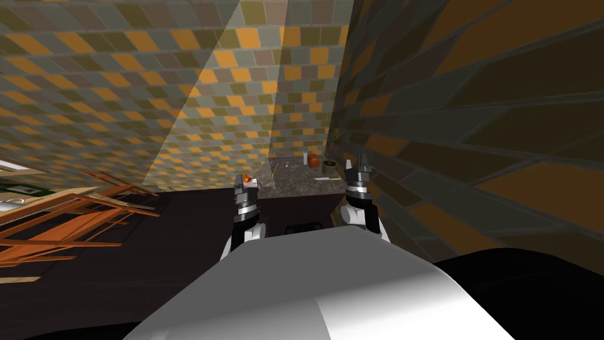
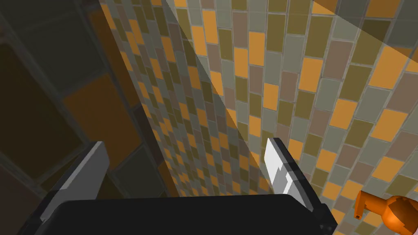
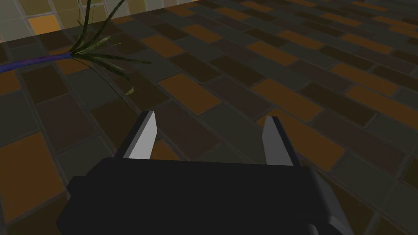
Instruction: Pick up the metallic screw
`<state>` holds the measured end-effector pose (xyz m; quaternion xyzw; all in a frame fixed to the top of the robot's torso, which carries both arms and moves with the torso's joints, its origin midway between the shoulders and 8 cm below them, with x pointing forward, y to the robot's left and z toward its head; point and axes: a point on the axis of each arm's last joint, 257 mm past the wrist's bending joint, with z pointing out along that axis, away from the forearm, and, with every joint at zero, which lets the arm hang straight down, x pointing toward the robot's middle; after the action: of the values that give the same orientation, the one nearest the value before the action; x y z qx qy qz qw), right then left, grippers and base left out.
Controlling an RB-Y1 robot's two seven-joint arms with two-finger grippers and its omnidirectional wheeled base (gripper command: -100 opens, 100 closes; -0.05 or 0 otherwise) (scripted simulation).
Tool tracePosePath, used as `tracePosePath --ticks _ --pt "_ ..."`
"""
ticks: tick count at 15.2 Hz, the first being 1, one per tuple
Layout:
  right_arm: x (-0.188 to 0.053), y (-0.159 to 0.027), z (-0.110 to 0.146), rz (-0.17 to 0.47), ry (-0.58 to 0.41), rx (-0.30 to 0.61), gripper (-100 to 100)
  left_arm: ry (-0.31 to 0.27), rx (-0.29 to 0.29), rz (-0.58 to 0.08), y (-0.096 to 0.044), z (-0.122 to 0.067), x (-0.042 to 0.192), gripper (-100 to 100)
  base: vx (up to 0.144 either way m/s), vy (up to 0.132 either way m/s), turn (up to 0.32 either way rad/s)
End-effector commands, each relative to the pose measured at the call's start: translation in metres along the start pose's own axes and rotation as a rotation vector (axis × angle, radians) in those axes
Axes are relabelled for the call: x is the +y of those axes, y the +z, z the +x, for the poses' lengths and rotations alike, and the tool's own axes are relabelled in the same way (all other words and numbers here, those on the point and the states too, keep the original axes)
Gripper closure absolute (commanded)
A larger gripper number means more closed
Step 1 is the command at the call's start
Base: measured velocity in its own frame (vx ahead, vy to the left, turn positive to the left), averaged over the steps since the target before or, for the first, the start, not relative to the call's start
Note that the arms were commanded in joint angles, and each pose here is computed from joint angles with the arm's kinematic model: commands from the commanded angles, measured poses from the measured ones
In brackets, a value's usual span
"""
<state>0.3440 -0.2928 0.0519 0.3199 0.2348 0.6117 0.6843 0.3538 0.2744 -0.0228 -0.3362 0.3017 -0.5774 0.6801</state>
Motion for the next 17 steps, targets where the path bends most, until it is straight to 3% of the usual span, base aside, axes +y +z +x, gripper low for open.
tracePosePath --ticks 1,10,16,17 --pt "-0.006 -0.001 0.006 0.015 -0.025 0.047 -100 0.0 0.0 0.0 0.0 0.0 0.0 0 0.0 0.012 0.036" --pt "-0.041 -0.012 0.021 0.095 -0.126 0.198 -100 0.0 0.0 0.0 0.0 0.0 0.0 0 0.001 0.035 0.056" --pt "-0.083 -0.03 0.024 0.187 -0.237 0.327 -100 0.0 0.0 0.0 0.0 0.0 0.0 0 0.001 0.064 0.101" --pt "-0.098 -0.038 0.022 0.221 -0.269 0.351 -100 0.0 0.0 0.0 0.0 0.0 0.0 0 0.004 0.068 0.109"
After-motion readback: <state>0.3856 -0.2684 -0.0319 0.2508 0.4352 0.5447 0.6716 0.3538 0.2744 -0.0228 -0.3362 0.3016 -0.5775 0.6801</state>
